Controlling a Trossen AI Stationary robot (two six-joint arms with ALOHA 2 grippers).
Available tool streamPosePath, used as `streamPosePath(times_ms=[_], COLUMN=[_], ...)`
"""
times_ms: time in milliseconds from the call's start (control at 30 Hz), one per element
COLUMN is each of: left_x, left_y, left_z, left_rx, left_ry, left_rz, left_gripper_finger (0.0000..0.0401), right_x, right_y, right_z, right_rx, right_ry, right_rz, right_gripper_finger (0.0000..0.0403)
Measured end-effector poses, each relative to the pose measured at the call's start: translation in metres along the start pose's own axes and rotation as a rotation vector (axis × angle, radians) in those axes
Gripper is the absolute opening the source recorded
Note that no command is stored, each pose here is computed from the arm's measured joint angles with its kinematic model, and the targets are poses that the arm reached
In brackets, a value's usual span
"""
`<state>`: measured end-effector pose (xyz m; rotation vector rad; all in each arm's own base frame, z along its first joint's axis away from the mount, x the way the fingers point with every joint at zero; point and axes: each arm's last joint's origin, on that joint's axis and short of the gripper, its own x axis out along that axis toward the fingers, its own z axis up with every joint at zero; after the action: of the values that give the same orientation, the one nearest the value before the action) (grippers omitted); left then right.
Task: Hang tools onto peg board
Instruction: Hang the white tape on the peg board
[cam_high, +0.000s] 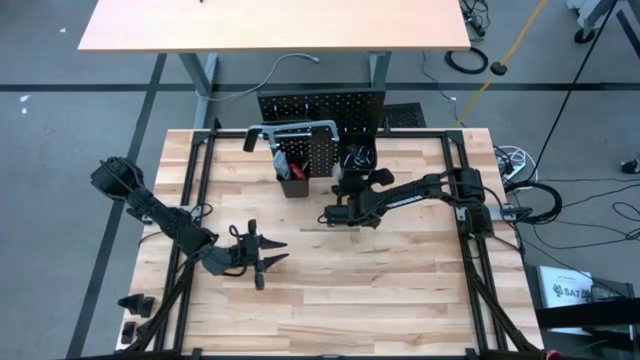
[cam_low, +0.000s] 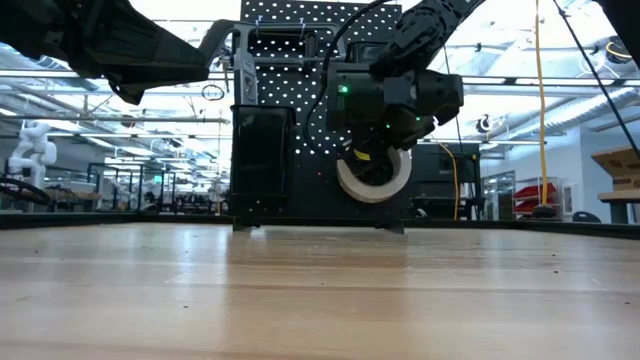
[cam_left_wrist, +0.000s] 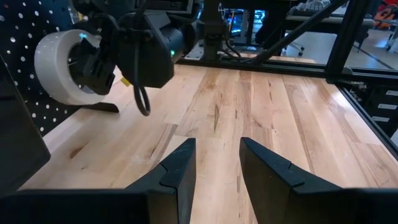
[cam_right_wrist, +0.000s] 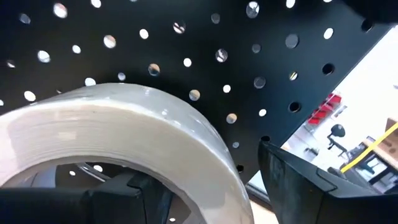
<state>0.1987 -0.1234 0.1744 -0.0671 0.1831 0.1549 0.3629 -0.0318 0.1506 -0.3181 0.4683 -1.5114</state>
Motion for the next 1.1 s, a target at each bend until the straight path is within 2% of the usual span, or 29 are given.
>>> streamPosePath(times_ms=[333,433,633,733,833,900,1100], left_x=[0.0,0.004,0.03,0.044,0.054,0.061,0.087], left_y=[0.0,0.002,0.002,0.004,0.005,0.004,-0.01], left_z=[0.0,0.001,-0.02,-0.034,-0.035,-0.032,-0.031], left_rx=[-0.017,-0.043,-0.08,-0.064,-0.062,-0.034,0.194], left_ry=[-0.004,-0.034,-0.059,-0.045,-0.06,-0.07,0.034], left_rz=[0.002,0.041,0.075,0.128,0.229,0.258,0.31], left_gripper_finger=[0.0128,0.0128,0.0128,0.0128,0.0128,0.0128,0.0127], right_x=[-0.003,-0.004,-0.004,-0.004,-0.004,-0.004,-0.004], right_y=[0.0,0.0,0.0,0.0,0.0,0.0,0.0], right_z=[0.001,0.001,0.001,0.001,0.001,0.001,0.001], right_rx=[-0.008,-0.007,-0.002,-0.001,-0.002,-0.003,-0.003], right_ry=[-0.03,-0.037,-0.037,-0.038,-0.038,-0.038,-0.039], right_rz=[-0.008,-0.011,-0.012,-0.012,-0.012,-0.012,-0.013], right_gripper_finger=[0.0212,0.0212,0.0212,0.0212,0.0212,0.0212,0.0212])
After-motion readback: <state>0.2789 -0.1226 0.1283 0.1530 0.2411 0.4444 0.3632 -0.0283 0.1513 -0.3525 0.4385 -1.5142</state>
